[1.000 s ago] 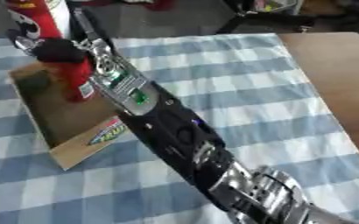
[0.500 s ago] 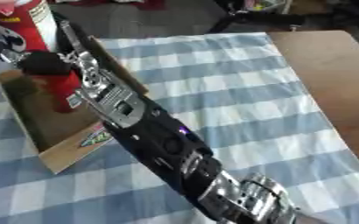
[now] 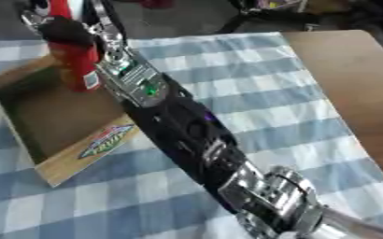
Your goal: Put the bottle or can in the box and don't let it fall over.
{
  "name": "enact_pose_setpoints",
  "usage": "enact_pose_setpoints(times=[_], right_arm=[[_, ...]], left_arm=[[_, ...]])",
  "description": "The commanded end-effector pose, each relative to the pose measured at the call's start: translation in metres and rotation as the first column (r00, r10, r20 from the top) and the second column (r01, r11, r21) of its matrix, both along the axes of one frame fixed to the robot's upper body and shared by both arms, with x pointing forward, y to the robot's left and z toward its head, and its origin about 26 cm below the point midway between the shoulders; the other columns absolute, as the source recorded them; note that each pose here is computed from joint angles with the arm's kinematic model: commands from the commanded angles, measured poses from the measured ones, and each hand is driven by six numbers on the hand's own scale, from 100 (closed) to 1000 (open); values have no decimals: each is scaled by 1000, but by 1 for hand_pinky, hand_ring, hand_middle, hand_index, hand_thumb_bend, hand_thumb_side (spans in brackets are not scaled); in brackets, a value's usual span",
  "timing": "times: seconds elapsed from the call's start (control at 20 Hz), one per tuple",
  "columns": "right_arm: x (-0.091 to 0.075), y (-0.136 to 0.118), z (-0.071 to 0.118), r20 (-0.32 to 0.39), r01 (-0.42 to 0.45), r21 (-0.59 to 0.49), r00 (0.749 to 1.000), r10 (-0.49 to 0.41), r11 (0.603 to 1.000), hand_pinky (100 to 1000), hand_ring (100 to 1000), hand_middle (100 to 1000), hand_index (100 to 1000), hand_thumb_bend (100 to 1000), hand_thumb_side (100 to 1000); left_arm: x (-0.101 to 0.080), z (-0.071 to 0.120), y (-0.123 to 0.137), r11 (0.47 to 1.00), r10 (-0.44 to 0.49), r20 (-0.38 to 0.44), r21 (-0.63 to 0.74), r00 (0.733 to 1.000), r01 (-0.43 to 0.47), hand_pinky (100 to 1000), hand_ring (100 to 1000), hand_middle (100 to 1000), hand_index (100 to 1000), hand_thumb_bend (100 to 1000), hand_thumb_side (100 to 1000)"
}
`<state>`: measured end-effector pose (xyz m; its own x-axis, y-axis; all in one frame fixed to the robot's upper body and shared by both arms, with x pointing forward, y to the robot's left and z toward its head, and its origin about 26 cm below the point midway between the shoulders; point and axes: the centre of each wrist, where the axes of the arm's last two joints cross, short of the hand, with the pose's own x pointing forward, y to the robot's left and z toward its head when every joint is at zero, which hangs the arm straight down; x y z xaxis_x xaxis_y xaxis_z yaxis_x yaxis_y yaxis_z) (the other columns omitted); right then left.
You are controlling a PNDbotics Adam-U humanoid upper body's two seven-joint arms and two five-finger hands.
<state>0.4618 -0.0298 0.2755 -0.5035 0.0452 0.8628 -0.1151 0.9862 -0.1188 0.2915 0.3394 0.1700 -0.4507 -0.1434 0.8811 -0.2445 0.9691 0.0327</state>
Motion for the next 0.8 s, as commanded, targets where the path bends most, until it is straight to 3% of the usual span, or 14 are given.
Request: enact_pose_setpoints(times=[0.05,0.25,0.35,0.4,0.5,0.6,0.7,0.8], right_arm=[[5,-8,3,17,27,-3,999,-27,1000,801,511,479,372,100,100],[11,-14,-24,-20,47,-41,999,-48,998,808,567,530,404,116,100],[12,-14,-32,-23,38,-52,999,-39,998,823,643,594,493,220,100],[12,-14,-34,-19,31,-59,999,-33,998,842,742,679,592,313,100],[11,-15,-34,5,18,-78,1000,-18,997,851,805,757,682,361,100],[10,-15,-32,30,11,-95,1000,-8,995,891,924,881,813,482,146],[9,-15,-29,46,-1,-116,999,7,993,928,981,935,883,560,255],[8,-15,-21,64,-5,-130,998,13,992,939,984,946,909,601,278]], left_arm=[[-2,11,1,1000,1,37,25,999,-2,1000,772,885,746,322,100],[-2,11,1,1000,2,39,21,999,-3,1000,772,885,746,323,100],[-2,11,1,1000,2,39,20,999,-2,1000,772,885,746,325,100],[-2,11,1,1000,2,39,20,999,-3,1000,772,885,746,325,100],[-2,11,1,1000,3,38,19,999,-4,1000,772,885,746,323,100],[-2,10,1,1000,3,37,18,999,-3,1000,771,885,746,325,100],[-2,10,1,1000,3,35,16,999,-3,1000,771,885,746,325,100],[-2,10,1,1000,4,33,15,999,-4,1000,771,885,746,326,100]])
